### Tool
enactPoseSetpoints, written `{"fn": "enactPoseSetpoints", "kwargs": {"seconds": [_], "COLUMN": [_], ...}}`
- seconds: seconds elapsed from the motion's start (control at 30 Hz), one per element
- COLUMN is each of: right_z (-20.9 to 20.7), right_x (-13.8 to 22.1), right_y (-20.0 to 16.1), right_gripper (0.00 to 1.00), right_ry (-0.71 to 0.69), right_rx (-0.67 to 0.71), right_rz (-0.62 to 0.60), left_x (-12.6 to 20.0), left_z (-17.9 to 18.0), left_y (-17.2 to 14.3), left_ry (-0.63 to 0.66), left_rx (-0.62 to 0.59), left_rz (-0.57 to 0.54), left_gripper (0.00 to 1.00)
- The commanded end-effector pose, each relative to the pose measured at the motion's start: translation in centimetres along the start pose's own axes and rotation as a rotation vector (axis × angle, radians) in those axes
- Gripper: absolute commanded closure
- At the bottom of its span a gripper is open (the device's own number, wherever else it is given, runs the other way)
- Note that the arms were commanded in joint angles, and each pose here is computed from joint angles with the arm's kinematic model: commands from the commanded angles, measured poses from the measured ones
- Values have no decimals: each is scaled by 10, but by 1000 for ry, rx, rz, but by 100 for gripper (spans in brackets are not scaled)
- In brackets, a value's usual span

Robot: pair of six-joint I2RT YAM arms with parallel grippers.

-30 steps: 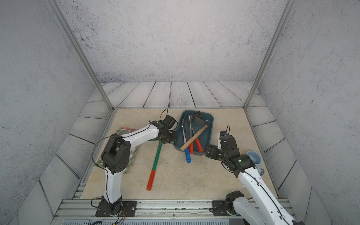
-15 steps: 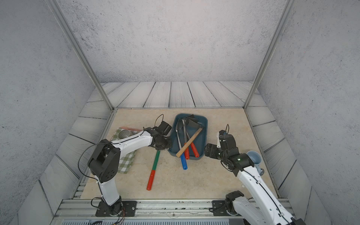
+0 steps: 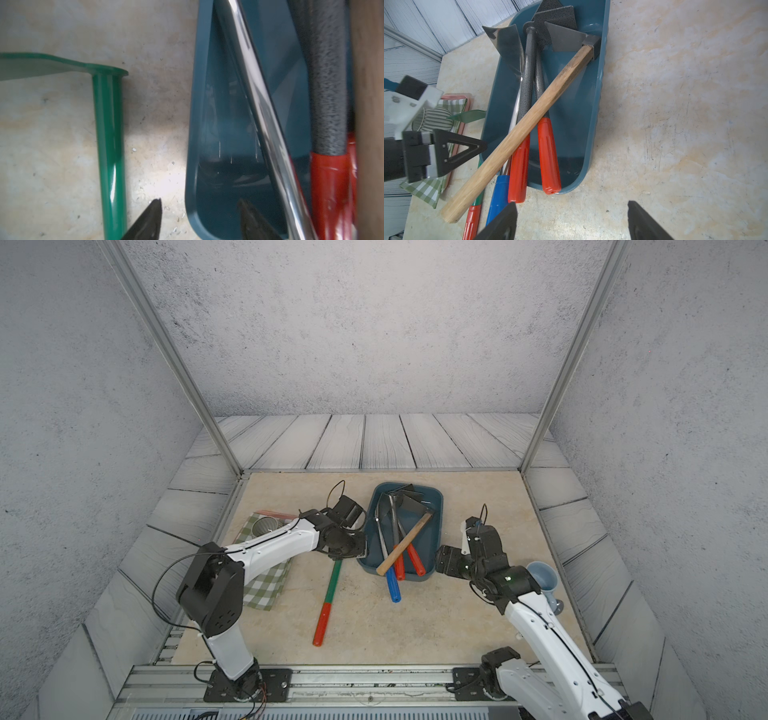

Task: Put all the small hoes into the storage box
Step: Move the storage box to the center of the board, then pick up the hoe from the center of the board.

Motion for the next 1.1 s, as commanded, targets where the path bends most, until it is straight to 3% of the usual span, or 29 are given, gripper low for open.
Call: {"fn": "enactPoseSetpoints", "kwargs": {"seconds": [0.0,0.2,0.37,0.63,1.07], "right_z": [3,4,4,5,4], "right_x": [4,4,-1,-3,-2], "right_y": [5,5,5,6,4], "right_gripper": [16,16,16,16,16], "right_ry": [17,31,40,38,30], "right_rx": [8,10,4,11,18], "right_rz": [-16,-10,3,10,18], "left_x": [25,50,55,20,-25], "left_z": [8,35,52,73,79], "left_y": [-2,-9,-15,-23,-22], "left_ry": [47,72,140,118,155], "left_rx": [-66,-96,-116,-57,-76], "left_rz": [23,59,87,154,222], "left_gripper": [36,44,44,43,45]}}
Point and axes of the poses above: each gripper's point midway between its finger pads, its own x axis back along the fingers, its own z axis along the line the jaws close on, y = z × x, the point moved 9 cm from there along x, back along the fingers, and after that the axes turned 7 degrees about x, right-handed, at the moved point
